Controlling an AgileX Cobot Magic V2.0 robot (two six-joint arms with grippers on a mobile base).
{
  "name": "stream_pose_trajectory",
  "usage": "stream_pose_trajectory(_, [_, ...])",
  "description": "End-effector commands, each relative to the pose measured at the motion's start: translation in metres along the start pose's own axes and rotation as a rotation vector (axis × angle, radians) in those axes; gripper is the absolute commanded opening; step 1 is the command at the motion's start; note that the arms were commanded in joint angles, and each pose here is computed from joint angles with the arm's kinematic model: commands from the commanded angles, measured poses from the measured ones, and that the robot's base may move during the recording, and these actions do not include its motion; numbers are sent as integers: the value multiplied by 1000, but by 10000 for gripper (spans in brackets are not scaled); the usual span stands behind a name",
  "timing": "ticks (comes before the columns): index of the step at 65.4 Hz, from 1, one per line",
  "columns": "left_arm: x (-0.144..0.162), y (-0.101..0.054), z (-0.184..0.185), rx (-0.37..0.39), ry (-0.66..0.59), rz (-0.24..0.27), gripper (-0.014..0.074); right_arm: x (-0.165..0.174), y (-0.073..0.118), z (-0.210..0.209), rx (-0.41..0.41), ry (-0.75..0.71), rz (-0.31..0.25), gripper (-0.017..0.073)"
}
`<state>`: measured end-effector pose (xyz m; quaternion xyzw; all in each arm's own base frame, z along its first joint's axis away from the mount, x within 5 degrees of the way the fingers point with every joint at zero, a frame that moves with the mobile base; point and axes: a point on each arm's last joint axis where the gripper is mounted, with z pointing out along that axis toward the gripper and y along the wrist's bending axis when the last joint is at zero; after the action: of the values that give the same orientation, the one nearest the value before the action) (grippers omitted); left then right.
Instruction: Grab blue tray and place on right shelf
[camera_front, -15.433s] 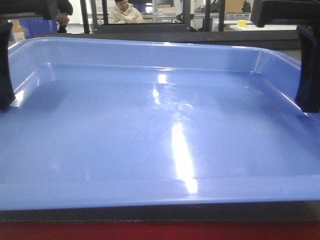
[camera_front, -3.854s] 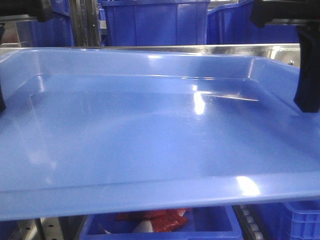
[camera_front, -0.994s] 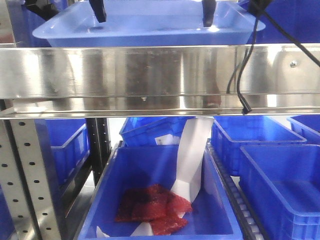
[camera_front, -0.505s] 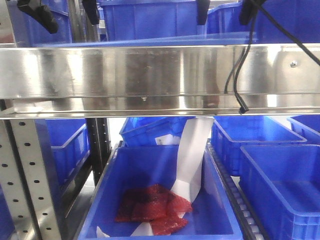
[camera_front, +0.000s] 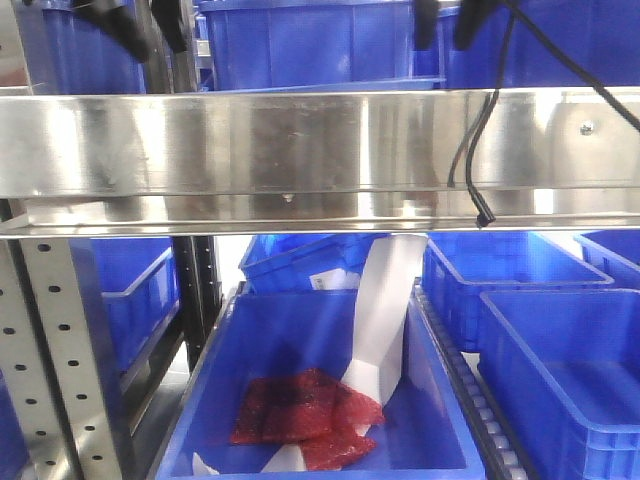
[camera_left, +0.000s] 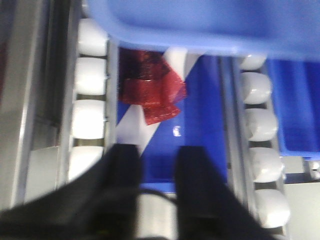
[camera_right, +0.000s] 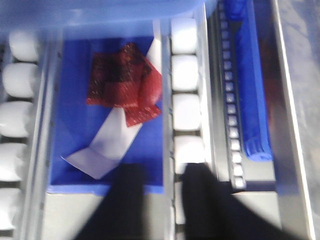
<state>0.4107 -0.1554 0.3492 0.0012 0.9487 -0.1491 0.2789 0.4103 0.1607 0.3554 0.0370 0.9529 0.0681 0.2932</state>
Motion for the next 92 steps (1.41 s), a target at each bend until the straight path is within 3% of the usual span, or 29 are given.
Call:
stream_pose_trajectory(1, [-13, -9, -37, 64, -124, -10, -45, -16, 1, -40, -61, -150, 5, 39])
stream_pose_trajectory(7, [-13, -10, -50, 60, -92, -7, -41, -13, -2, -52, -52, -132, -7, 54])
stream_pose_trajectory(13, [-14, -13, -81, 62, -162, 20, -41, -14, 0, -78, -88, -196, -25, 54])
stream_pose_trajectory(23, [1, -29, -121, 7, -261, 129, -41, -5, 13, -126, -192, -330, -73, 54])
stream_pose_trajectory(26, [7, -34, -127, -1, -283, 128, -42, 2, 18, -135, -216, -367, -104, 54])
stream_pose_trajectory(35, [27, -45, -143, 46, -355, 141, -48, 24, 26, -161, -289, -475, -171, 54])
stream_pose_trajectory(44, [47, -45, -156, 131, -456, 150, -48, 52, 12, -175, -334, -548, -204, 54])
stream_pose_trajectory(53, [76, -30, -162, 202, -545, 156, -48, 85, -10, -183, -378, -626, -226, 54])
stream_pose_trajectory(69, [140, 2, -173, 338, -739, 165, -48, 143, -42, -197, -551, -881, -244, 54])
stream_pose_trajectory(80, [197, 35, -179, 326, -793, 237, -48, 186, -69, -194, -515, -909, -325, 54])
stream_pose_trajectory(84, [221, 48, -185, 326, -828, 260, -48, 203, -82, -196, -510, -911, -322, 54])
stream_pose_trajectory(92, [263, 73, -202, 360, -922, 256, -48, 233, -106, -207, -505, -944, -306, 54])
